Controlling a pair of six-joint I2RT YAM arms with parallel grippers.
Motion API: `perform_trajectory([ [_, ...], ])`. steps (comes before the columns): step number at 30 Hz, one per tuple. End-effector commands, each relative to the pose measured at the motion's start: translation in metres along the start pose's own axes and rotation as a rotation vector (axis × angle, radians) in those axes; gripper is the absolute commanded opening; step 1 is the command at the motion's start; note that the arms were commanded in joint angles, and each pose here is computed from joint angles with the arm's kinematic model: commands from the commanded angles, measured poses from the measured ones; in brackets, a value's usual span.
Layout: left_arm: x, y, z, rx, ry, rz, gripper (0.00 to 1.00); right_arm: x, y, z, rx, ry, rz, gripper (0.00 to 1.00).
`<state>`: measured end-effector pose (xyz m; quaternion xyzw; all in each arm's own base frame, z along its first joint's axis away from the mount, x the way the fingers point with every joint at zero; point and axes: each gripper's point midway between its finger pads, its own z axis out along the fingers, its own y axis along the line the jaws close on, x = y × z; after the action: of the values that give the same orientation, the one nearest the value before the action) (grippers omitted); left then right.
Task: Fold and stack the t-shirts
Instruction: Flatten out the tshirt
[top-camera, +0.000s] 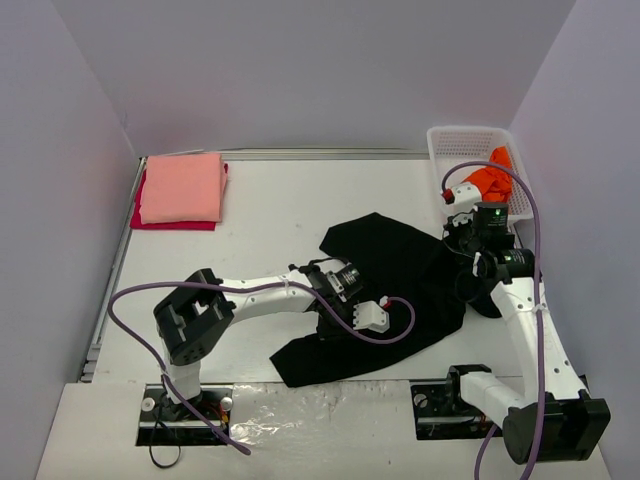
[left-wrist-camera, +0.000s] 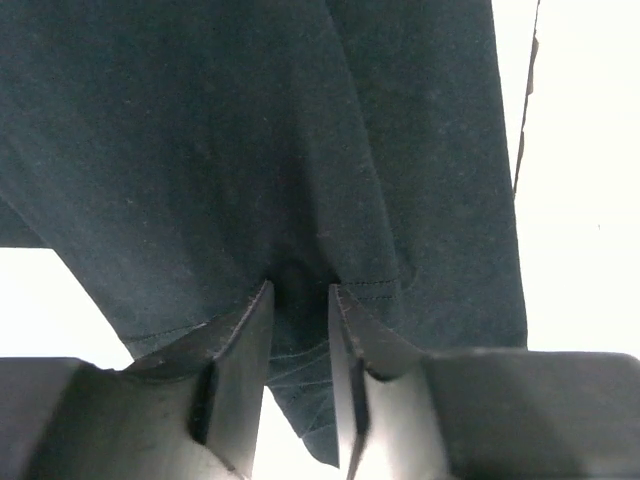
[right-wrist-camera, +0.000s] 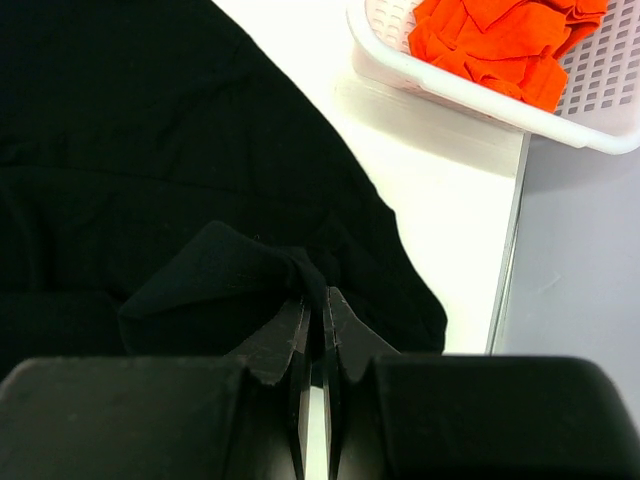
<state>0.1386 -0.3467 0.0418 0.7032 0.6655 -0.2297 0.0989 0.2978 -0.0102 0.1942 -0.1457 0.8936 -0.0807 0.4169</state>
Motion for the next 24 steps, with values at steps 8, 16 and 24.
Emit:
perform_trajectory([
  [8, -0.006, -0.003, -0.006, 0.0, 0.012, 0.035, 0.02, 0.001, -0.002, 0.005, 0.009, -0.005, 0.005, 0.0],
  [16, -0.019, 0.017, -0.043, -0.133, -0.002, 0.083, 0.02, 0.001, -0.003, 0.005, 0.017, 0.001, 0.003, 0.0],
  [24, -0.022, 0.063, -0.119, -0.296, -0.105, 0.002, 0.03, -0.006, -0.009, 0.003, 0.04, -0.009, -0.003, 0.0],
])
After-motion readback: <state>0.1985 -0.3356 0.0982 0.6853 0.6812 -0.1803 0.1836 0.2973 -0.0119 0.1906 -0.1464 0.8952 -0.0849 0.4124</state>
